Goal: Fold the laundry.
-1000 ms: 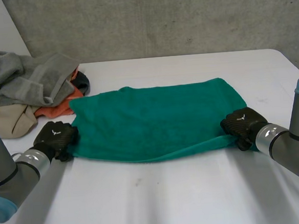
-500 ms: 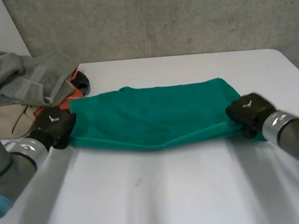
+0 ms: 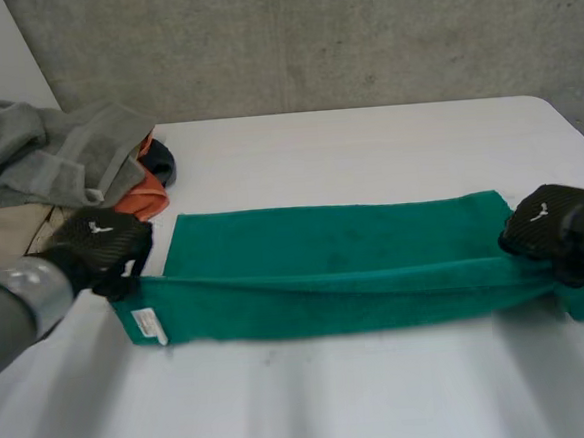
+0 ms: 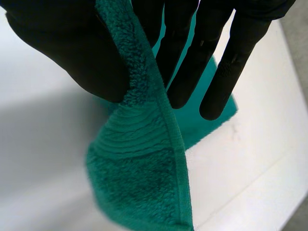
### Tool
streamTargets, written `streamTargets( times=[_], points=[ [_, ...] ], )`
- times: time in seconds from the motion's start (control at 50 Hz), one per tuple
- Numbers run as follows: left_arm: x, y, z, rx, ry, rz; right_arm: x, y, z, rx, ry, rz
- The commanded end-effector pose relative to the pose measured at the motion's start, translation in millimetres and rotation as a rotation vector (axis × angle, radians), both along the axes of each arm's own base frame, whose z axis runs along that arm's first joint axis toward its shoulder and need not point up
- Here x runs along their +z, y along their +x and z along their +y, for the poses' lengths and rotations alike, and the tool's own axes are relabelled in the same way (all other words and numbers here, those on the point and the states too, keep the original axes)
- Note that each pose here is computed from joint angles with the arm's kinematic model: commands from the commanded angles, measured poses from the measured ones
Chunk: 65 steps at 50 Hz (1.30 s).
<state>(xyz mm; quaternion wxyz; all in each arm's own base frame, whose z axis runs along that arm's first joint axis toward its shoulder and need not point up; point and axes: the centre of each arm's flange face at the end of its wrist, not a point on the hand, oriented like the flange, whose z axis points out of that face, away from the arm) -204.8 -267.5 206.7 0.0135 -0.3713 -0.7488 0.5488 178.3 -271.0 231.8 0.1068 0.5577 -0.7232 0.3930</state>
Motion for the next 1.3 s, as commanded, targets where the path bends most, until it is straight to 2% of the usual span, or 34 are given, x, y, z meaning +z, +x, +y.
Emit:
streamTargets(
  times=[0.02,0.04,0.06,0.08,0.12,0.14,0.16,0.2,0.24,0.28,0.38,0.5,0.66,0.76,0.82,0.9,1.06,1.3],
  points=[
    [4,-49,-79,0.001,-0.246,0.037,-4,11,-72,-0.098,-0.161,-0.053],
    [14,-55,-87,0.004,-0.297,0.052,4,16,-81,-0.108,-0.212,-0.080],
    [26,-61,-95,0.009,-0.357,0.073,27,30,-98,-0.122,-0.344,-0.162],
    [59,-70,-109,0.022,-0.500,0.131,38,36,-104,-0.125,-0.400,-0.202],
    [94,-75,-121,0.033,-0.645,0.214,67,45,-117,-0.139,-0.534,-0.309],
    [112,-75,-126,0.042,-0.718,0.262,98,52,-126,-0.142,-0.672,-0.443],
    [144,-73,-133,0.062,-0.851,0.365,108,53,-129,-0.146,-0.715,-0.488],
    [172,-70,-136,0.080,-0.962,0.467,133,55,-137,-0.137,-0.846,-0.635],
    [199,-63,-139,0.101,-1.081,0.564,150,56,-139,-0.120,-0.928,-0.723],
    [205,-58,-143,0.117,-1.107,0.576,169,57,-138,-0.098,-1.024,-0.792],
    [188,-57,-149,0.131,-1.036,0.548,158,58,-136,-0.094,-1.005,-0.759],
    [125,-56,-150,0.143,-0.845,0.469,123,63,-137,-0.089,-0.896,-0.664],
    [35,-59,-131,0.095,-0.586,0.370,35,75,-139,-0.068,-0.622,-0.549],
    [-11,-54,-112,0.095,-0.447,0.321,-37,75,-130,-0.111,-0.393,-0.486],
    [-32,-50,-101,0.102,-0.383,0.296,-58,70,-128,-0.141,-0.318,-0.459],
    [-41,-42,-96,0.110,-0.346,0.284,-73,64,-121,-0.184,-0.221,-0.456],
    [-23,-25,-92,0.125,-0.371,0.287,-66,20,-135,-0.409,-0.117,-0.589],
    [-14,-23,-68,0.080,-0.354,0.288,-82,-1,-128,-0.471,0.003,-0.536]
  ],
)
